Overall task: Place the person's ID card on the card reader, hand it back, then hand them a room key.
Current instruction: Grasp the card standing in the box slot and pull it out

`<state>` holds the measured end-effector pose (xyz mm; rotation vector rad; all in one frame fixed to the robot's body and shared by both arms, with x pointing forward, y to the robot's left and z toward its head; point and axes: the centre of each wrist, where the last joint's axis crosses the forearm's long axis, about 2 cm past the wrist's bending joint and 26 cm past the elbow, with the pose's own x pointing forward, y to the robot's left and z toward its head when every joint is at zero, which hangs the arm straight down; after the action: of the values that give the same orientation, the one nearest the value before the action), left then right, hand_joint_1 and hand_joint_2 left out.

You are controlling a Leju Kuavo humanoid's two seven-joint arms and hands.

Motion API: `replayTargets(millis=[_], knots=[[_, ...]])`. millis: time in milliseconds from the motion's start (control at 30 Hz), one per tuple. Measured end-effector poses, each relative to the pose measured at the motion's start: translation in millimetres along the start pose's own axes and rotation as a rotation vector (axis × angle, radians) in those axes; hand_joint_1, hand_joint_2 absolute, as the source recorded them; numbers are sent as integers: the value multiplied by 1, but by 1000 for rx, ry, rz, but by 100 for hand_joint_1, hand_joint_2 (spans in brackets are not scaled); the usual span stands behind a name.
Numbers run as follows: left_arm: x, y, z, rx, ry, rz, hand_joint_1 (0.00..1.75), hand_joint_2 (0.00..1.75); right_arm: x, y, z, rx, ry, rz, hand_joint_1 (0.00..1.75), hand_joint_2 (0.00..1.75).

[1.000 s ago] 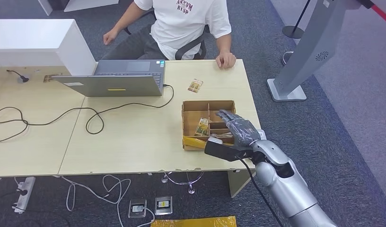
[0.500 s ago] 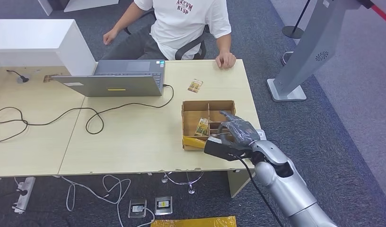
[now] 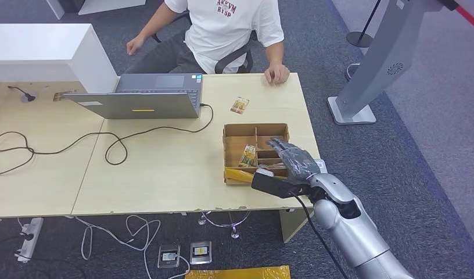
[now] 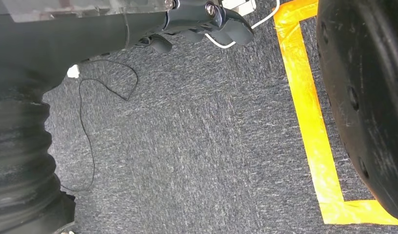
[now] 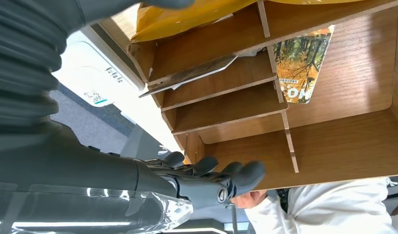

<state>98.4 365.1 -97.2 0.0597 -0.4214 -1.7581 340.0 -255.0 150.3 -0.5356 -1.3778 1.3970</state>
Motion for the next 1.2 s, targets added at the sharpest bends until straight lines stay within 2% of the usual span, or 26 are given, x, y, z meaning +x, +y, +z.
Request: replayTargets(millis=[867, 900, 933, 1000, 1033, 1100, 1200], knots=[[1, -1, 0, -1, -4, 11, 0, 175, -8, 4, -2, 17, 17, 10, 0, 175], [1, -2, 0, -1, -4, 12, 0, 175, -9, 4, -2, 17, 17, 11, 10, 175], [1, -2, 0, 0, -4, 12, 0, 175, -9, 4, -2, 18, 16, 11, 41, 175], [1, -2, 0, 1, -4, 12, 0, 175, -10, 4, -2, 21, 15, 11, 118, 175], [1, -2, 0, 1, -4, 13, 0, 175, -10, 4, -2, 22, 15, 11, 147, 175], [1, -3, 0, 1, -5, 13, 0, 175, -11, 4, -1, 24, 14, 12, 164, 175], [2, -4, 0, 1, -5, 13, 0, 175, -11, 4, -1, 25, 11, 11, 175, 175]])
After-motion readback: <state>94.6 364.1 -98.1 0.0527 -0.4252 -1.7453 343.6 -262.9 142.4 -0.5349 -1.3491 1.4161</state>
